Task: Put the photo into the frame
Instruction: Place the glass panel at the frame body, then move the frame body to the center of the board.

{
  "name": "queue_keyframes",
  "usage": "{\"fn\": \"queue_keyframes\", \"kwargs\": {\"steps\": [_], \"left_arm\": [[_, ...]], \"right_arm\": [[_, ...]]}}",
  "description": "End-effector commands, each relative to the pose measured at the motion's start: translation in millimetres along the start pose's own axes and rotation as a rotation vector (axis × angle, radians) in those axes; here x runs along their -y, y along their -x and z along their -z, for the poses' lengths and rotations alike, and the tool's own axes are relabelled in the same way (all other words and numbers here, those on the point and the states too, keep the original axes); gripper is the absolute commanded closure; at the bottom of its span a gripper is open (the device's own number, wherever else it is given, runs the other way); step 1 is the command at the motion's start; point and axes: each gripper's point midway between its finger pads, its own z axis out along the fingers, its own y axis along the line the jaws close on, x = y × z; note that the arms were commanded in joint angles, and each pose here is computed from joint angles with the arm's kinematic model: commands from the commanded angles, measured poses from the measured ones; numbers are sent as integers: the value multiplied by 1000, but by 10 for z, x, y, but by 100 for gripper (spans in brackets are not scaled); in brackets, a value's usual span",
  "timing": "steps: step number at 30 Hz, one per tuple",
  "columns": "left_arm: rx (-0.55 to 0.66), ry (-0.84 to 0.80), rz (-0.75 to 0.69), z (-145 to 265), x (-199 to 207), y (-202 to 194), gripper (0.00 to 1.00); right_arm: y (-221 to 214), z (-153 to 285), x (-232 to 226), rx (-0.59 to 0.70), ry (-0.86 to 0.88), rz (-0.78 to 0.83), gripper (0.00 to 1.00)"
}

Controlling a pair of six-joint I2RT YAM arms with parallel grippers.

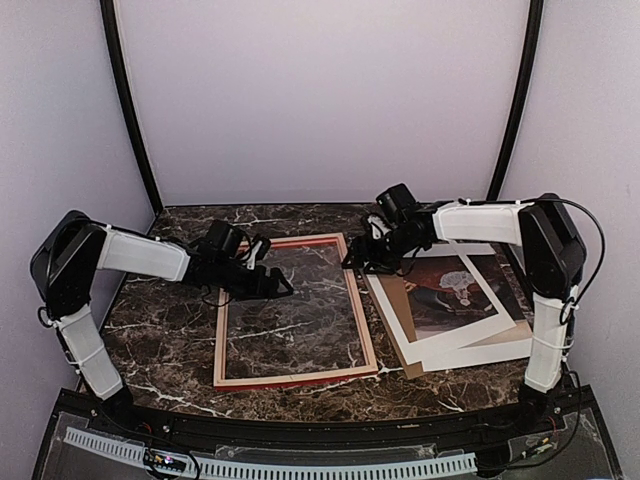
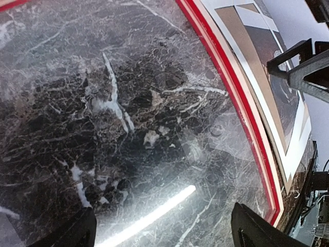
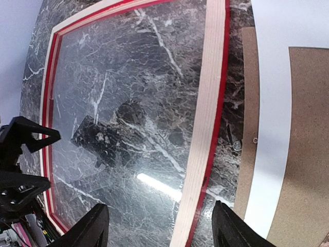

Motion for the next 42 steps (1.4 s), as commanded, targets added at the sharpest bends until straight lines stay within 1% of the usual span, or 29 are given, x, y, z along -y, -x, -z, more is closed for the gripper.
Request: {"fn": "queue_keyframes", "kwargs": {"steps": [1,3,5,6,9,14,19,22,28,31,33,34,35,36,37,38,40,42], "left_arm": [[107,45,-83,356,115,228,6],[117,123,-91,447,22,258,5],[143,258,-92,565,-168,344,4],[122,303,-87,601,-251,299,4],[140,461,-68,783,-572,366,3],[126,592,18,1007,-1021,338,3],[97,662,75,1072,-1328,259,3],[105,652,72,1046,-1345,284,5],[62,592,75,849,-1343,250,11],[44,577,80,769,-1362,210,16],[30,595,79,749,-1407,192,21],[27,611,75,744,-1438,196,27],[22,621,74,745,-1460,187,30],[17,635,70,740,-1493,183,36],[13,642,65,736,-1512,179,39],[7,657,67,730,-1555,170,44],[-1,687,67,731,-1633,170,49],[-11,725,72,757,-1735,159,52]], "right_arm": [[-111,0,66,-15,-27,35,31],[-175,-38,37,-32,-19,48,31],[-257,-108,15,-56,-15,58,31],[-295,-146,4,-67,-14,60,30],[-386,-255,-56,-90,-3,72,30],[-483,-436,-229,-122,30,82,31],[-426,-489,-376,-96,58,84,31],[-368,-399,-414,-65,47,101,31],[-217,-89,-360,26,-18,129,31],[-174,57,-236,53,-41,110,31],[-145,148,-86,65,-69,86,31],[-135,194,1,70,-84,72,31],[-113,250,107,79,-104,55,30],[-85,320,209,93,-126,37,30],[-60,388,337,104,-154,19,30],[-25,470,468,118,-186,1,30],[47,656,765,148,-254,-41,28],[82,838,1073,171,-324,-82,27]]}}
